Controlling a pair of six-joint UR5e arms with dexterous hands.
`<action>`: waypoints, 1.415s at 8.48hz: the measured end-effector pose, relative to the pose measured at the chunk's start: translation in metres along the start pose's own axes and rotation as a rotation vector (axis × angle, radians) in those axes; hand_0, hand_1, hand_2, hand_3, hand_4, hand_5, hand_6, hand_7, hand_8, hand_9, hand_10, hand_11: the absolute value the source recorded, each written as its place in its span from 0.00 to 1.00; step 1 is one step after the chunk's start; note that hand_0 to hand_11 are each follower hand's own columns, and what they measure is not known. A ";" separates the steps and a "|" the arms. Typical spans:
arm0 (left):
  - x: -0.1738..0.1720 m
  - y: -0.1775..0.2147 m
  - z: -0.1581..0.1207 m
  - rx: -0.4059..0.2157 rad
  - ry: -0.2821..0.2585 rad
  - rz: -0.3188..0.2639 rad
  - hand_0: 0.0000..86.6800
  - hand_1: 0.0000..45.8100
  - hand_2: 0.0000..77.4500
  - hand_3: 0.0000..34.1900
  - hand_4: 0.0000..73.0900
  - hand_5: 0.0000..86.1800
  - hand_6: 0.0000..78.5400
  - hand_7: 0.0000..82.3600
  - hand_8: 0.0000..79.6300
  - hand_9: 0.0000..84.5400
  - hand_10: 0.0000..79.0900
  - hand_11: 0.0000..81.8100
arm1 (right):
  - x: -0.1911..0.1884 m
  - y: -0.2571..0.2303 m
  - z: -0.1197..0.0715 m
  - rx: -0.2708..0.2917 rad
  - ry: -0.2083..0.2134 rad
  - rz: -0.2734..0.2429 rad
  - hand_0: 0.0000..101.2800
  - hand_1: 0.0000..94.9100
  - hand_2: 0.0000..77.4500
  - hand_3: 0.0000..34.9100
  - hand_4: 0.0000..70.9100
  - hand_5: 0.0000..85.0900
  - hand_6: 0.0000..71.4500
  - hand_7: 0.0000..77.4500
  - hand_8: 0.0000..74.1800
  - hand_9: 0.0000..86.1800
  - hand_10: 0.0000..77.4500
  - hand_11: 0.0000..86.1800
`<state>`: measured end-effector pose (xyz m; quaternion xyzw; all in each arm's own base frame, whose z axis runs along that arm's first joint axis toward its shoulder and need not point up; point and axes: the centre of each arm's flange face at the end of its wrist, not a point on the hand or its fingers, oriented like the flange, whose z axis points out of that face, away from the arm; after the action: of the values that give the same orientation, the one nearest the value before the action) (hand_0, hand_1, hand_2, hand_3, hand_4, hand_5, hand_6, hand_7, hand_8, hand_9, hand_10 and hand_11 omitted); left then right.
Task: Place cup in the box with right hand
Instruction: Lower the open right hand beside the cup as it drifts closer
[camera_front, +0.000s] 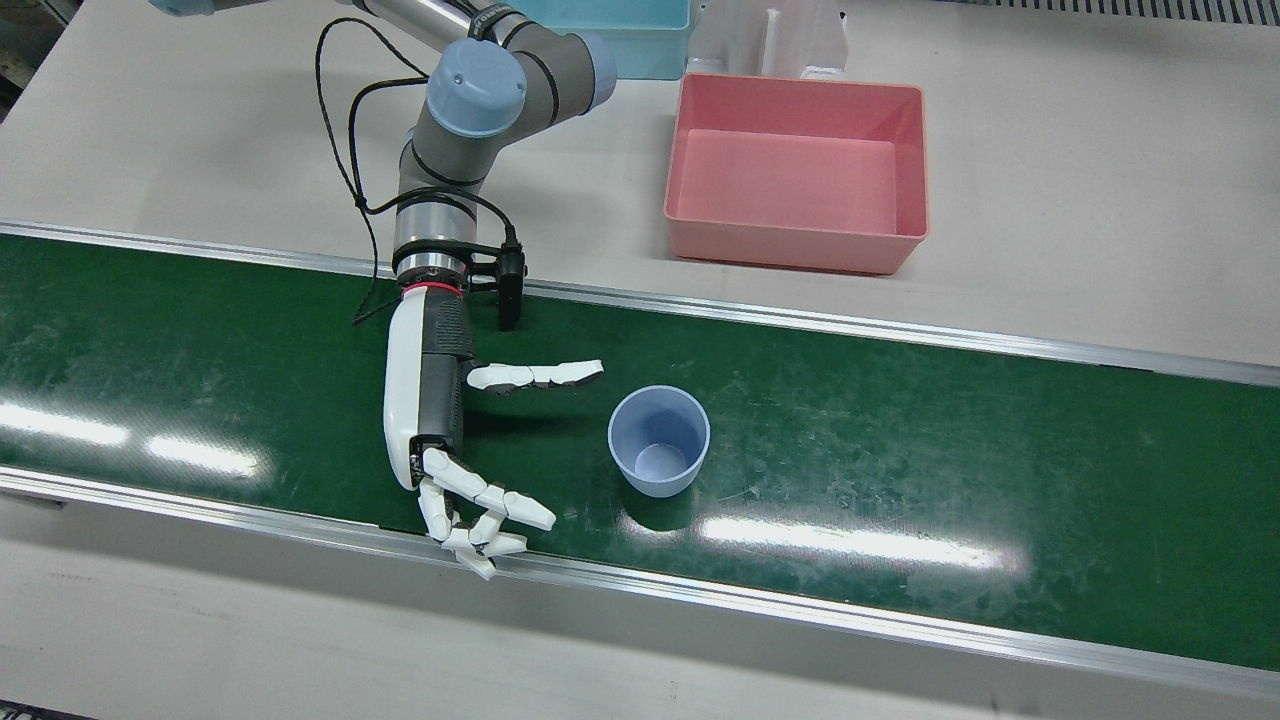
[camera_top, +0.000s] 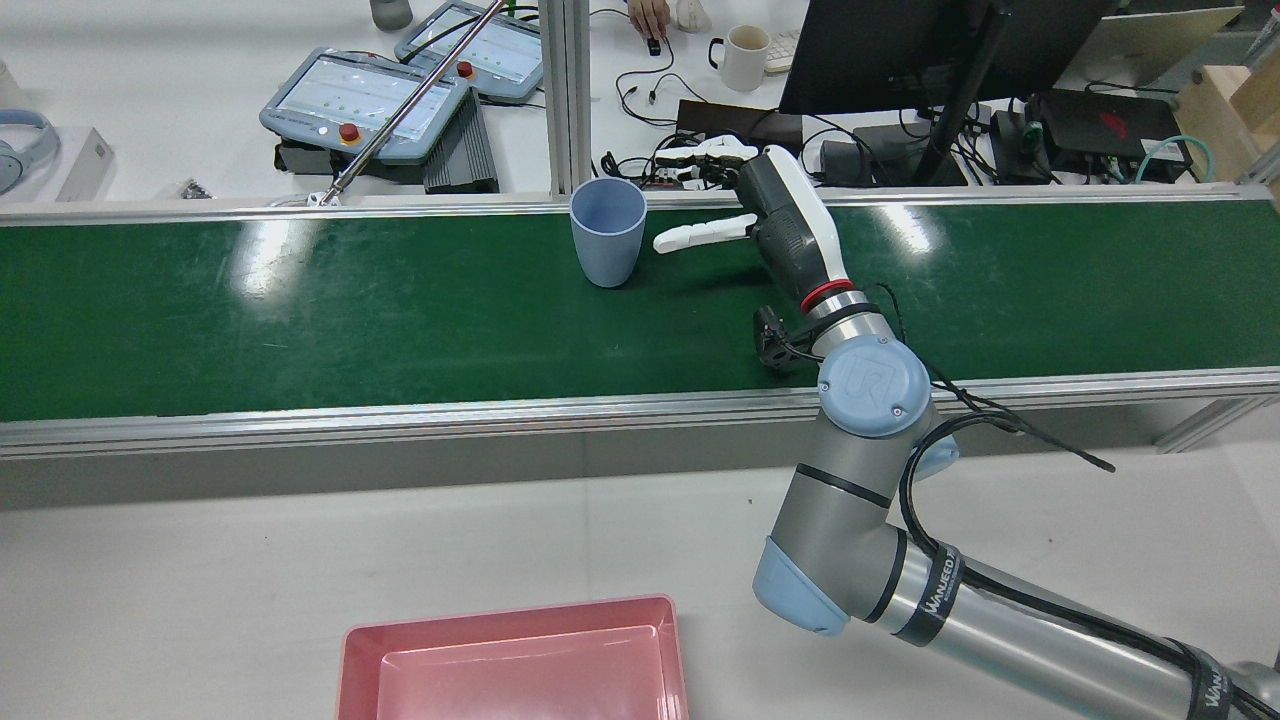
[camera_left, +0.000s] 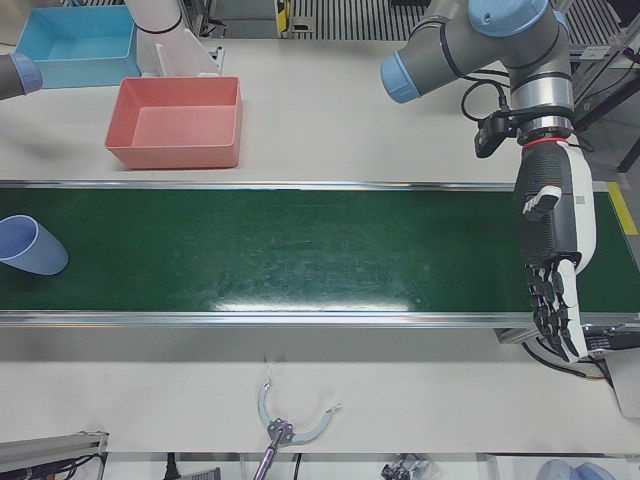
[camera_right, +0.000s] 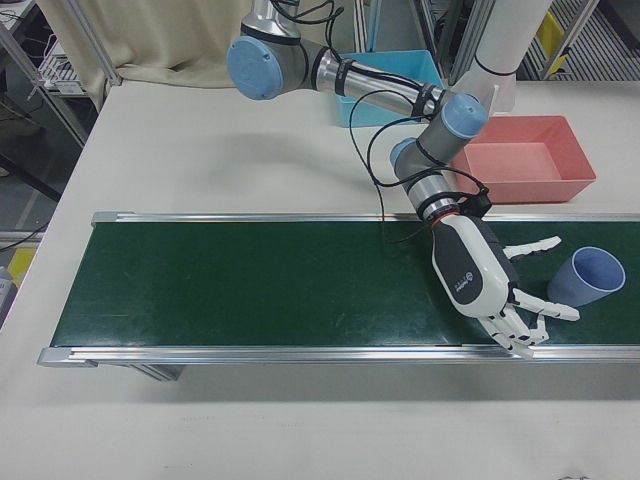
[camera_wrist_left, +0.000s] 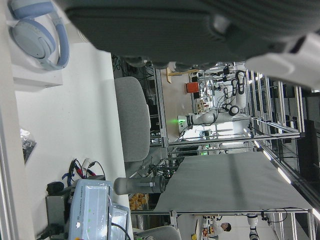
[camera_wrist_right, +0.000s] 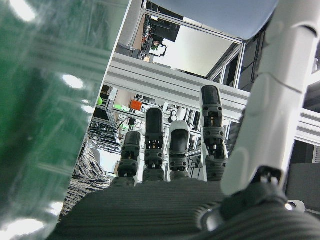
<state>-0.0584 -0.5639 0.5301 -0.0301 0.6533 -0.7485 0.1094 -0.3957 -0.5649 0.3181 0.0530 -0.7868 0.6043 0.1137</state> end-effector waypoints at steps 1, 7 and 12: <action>0.000 0.000 0.000 0.000 0.000 0.000 0.00 0.01 0.01 0.00 0.00 0.00 0.00 0.00 0.00 0.01 0.00 0.00 | 0.002 0.004 0.001 -0.004 0.001 -0.003 0.57 0.14 0.01 0.00 0.44 0.10 0.21 0.90 0.34 0.42 0.18 0.24; 0.000 0.000 0.000 0.000 0.000 0.000 0.00 0.01 0.01 0.00 0.00 0.00 0.00 0.00 0.00 0.01 0.00 0.00 | 0.014 0.002 -0.003 -0.008 0.014 -0.003 0.56 0.13 0.01 0.00 0.42 0.10 0.21 0.90 0.33 0.42 0.18 0.24; 0.000 0.000 0.000 0.000 0.000 -0.001 0.00 0.01 0.01 0.00 0.00 0.00 0.00 0.00 0.00 0.01 0.00 0.00 | 0.020 0.000 0.001 -0.032 0.002 0.022 0.56 0.13 0.01 0.00 0.43 0.10 0.21 0.90 0.33 0.42 0.18 0.25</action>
<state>-0.0584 -0.5639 0.5301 -0.0303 0.6533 -0.7485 0.1093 -0.4156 -0.5648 0.3223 0.0419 -0.7967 0.5930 0.1089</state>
